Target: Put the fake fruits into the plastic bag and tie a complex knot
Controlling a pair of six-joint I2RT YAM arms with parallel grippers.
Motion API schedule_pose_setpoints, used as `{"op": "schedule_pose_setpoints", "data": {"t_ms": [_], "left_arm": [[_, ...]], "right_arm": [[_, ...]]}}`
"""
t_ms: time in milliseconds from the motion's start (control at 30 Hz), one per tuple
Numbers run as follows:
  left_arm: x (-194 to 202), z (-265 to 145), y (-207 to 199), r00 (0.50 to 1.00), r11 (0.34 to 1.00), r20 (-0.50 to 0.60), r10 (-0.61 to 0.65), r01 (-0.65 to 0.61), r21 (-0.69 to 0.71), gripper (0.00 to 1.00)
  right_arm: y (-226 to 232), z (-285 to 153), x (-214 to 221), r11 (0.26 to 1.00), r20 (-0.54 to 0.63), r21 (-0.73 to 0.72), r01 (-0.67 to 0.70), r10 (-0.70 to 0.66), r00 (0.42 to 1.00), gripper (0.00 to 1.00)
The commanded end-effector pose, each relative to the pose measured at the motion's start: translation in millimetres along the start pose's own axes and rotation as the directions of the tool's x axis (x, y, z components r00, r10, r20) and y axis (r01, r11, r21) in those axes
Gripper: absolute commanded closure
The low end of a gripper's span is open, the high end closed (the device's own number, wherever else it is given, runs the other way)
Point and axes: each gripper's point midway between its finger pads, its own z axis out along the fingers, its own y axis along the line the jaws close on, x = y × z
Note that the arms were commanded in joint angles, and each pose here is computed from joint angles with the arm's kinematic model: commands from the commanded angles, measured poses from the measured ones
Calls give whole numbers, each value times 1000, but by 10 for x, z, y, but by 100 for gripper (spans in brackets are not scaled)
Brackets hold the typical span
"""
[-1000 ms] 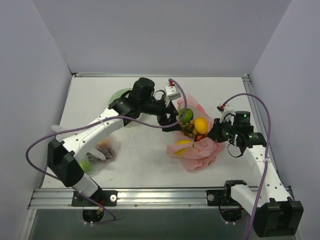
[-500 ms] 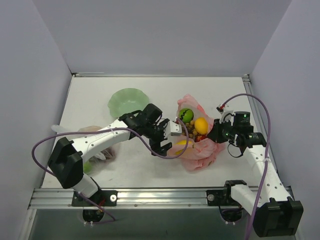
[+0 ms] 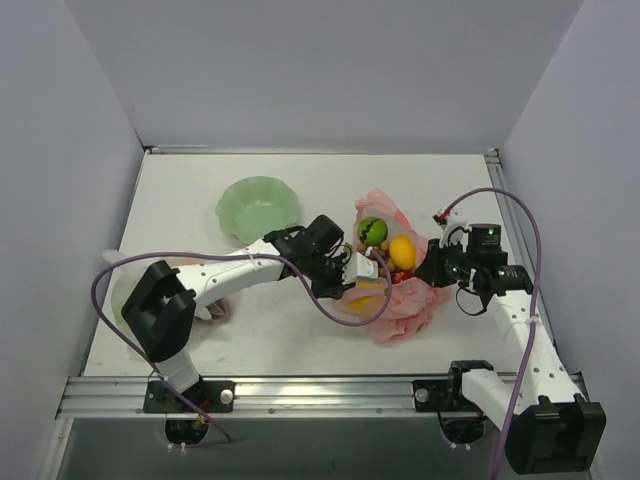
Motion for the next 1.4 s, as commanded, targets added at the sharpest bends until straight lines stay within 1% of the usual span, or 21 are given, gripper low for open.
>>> {"op": "schedule_pose_setpoints", "data": {"t_ms": [0, 33, 67, 100, 267, 367, 400, 467, 567, 600, 633, 700, 733, 800, 967, 1000, 1067, 1100, 1167, 1233, 1367], "left_arm": [[-306, -261, 129, 997, 996, 29, 67, -65, -64, 79], [-345, -333, 156, 996, 993, 25, 83, -81, -88, 85], [-401, -467, 144, 995, 990, 31, 98, -94, -104, 96], [-524, -589, 157, 991, 985, 52, 127, -120, -124, 100], [-876, -1163, 66, 942, 933, 97, 320, -296, -205, 100], [-947, -1338, -8, 895, 877, 69, 441, -414, -242, 100], [-973, -1358, -60, 864, 847, 56, 500, -474, -241, 100], [-980, -1445, -115, 837, 817, 44, 545, -519, -250, 100], [-1039, -1578, -198, 781, 759, 42, 623, -591, -273, 100], [-1047, -1600, -213, 757, 734, 36, 653, -620, -276, 100], [-1046, -1622, -241, 742, 720, 34, 669, -637, -277, 100], [-999, -1649, -323, 699, 678, 23, 715, -683, -272, 100], [-975, -1649, -353, 689, 667, 19, 725, -695, -268, 100], [-928, -1628, -436, 662, 644, 17, 749, -722, -254, 100], [-885, -1560, -508, 647, 634, 22, 762, -739, -229, 100], [-879, -1553, -514, 644, 632, 22, 764, -742, -226, 100], [-864, -1525, -514, 640, 629, 22, 768, -747, -216, 100], [-868, -1515, -510, 635, 624, 22, 773, -752, -215, 100], [-850, -1491, -507, 634, 624, 20, 773, -754, -206, 100], [-847, -1466, -517, 631, 623, 29, 775, -756, -199, 100], [-830, -1421, -528, 634, 629, 40, 772, -754, -188, 100]], "right_arm": [[43, -35, 65, 1000, -15, -26, -1, 1, 1000, 100], [47, -37, 58, 1000, -13, -29, 4, -4, 1000, 100], [55, -44, 63, 999, -16, -32, 4, -4, 1000, 100], [69, -49, 78, 999, -19, -39, 5, -5, 1000, 100], [259, -99, 79, 991, -9, -133, 13, -14, 1000, 100], [374, -132, 52, 983, 6, -184, 20, -19, 1000, 100], [409, -148, 46, 980, 11, -197, 23, -21, 1000, 100], [453, -176, 35, 976, 17, -214, 28, -25, 1000, 96], [463, -235, 47, 977, 28, -206, 52, -47, 999, 80], [435, -262, 81, 981, 23, -184, 64, -61, 998, 72], [406, -279, 86, 984, 23, -165, 71, -68, 997, 48], [310, -348, 16, 991, 51, -114, 73, -67, 996, 30], [231, -382, -41, 994, 69, -82, 67, -61, 996, 17], [95, -472, -263, 998, 117, -26, 64, -61, 991, 8], [0, -515, -925, 996, 203, 0, 94, -92, 975, 5], [7, -402, -1016, 994, 189, -22, 110, -104, 976, 4], [52, -409, -1317, 984, 213, -6, 180, -175, 961, 4], [132, -258, -1354, 977, 183, -38, 210, -200, 963, 4], [227, -197, -1528, 962, 195, -55, 269, -253, 948, 2], [351, 22, -1548, 939, 168, -106, 327, -307, 937, 1], [528, 424, -1667, 868, 145, -100, 487, -472, 870, 0]]}}
